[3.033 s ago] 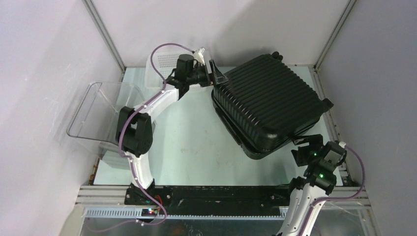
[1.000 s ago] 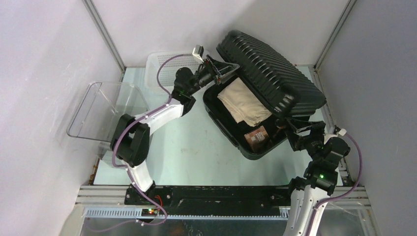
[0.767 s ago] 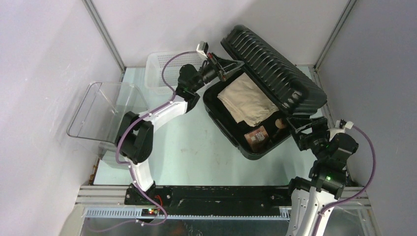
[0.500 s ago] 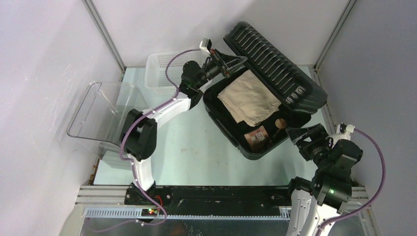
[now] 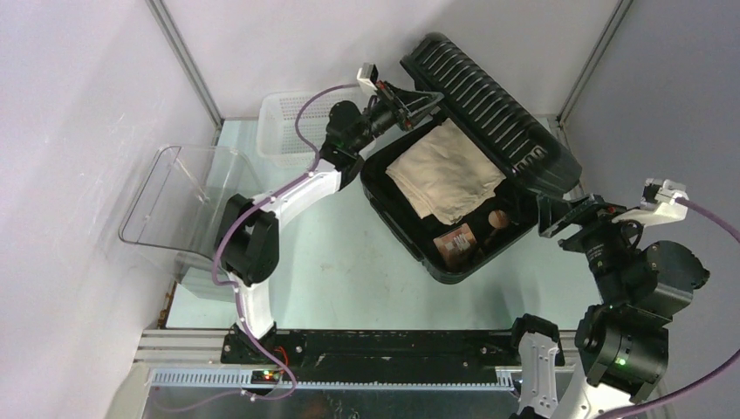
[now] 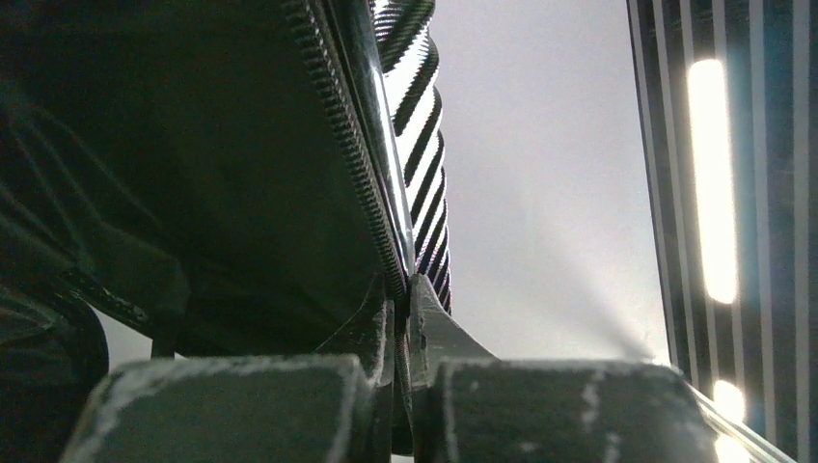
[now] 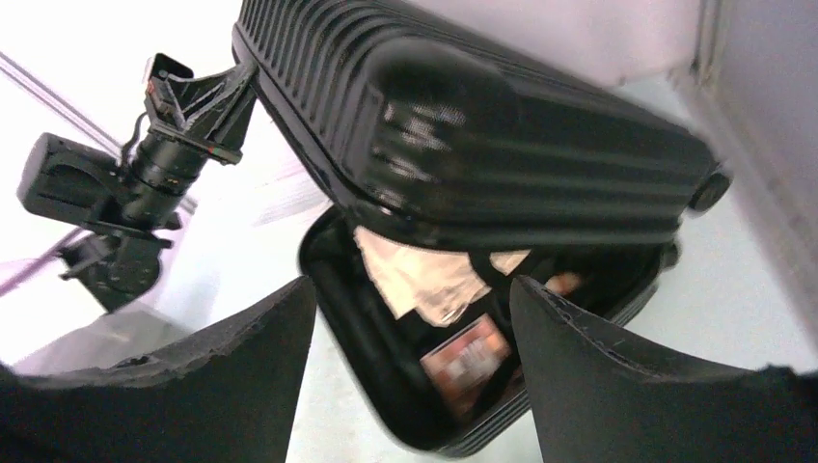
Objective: Open, take out, and arrange the luggage
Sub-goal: Open the luggage at the center of the board.
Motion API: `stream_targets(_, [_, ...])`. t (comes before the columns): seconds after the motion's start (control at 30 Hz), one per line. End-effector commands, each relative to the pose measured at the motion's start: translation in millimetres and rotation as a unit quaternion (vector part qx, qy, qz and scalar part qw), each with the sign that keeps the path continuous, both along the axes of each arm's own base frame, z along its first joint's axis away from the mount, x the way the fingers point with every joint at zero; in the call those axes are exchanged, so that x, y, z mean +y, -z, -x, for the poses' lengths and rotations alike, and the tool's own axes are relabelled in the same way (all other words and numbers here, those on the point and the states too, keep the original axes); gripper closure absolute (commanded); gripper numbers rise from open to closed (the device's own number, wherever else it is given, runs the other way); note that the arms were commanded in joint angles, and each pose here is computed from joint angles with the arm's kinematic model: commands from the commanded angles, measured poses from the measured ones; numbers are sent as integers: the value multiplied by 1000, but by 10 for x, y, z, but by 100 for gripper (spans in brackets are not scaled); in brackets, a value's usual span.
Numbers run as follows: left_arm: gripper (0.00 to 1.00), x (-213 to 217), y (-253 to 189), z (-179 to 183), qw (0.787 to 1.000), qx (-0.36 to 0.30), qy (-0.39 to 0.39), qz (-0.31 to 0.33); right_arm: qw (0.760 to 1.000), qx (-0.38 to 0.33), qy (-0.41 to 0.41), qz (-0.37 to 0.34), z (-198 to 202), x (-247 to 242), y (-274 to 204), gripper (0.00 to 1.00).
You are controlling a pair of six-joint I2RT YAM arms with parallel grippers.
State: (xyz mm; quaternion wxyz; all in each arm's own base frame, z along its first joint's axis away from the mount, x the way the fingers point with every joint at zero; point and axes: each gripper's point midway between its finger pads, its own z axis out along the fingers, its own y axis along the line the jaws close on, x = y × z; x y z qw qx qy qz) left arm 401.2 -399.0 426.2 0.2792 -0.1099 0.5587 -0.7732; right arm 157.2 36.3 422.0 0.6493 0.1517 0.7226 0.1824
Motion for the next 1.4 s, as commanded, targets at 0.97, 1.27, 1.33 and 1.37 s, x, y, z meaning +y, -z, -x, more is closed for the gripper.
stream_targets(0.97, [100, -47, -1255, 71, 991, -75, -11, 109, 886, -158, 13, 436, -854, -294, -44, 12])
stream_targets(1.27, [100, -15, -1206, 136, 992, -79, -13, 98, 861, -103, 118, 483, -1227, -435, -90, 11])
stream_targets(1.33, [100, -17, -1175, 143, 992, -81, -15, 91, 862, -94, 129, 482, -1243, -470, -62, 16])
stream_targets(1.37, [100, -30, -1132, 134, 993, -79, -16, 83, 862, -94, 134, 479, -1248, -476, -42, 21])
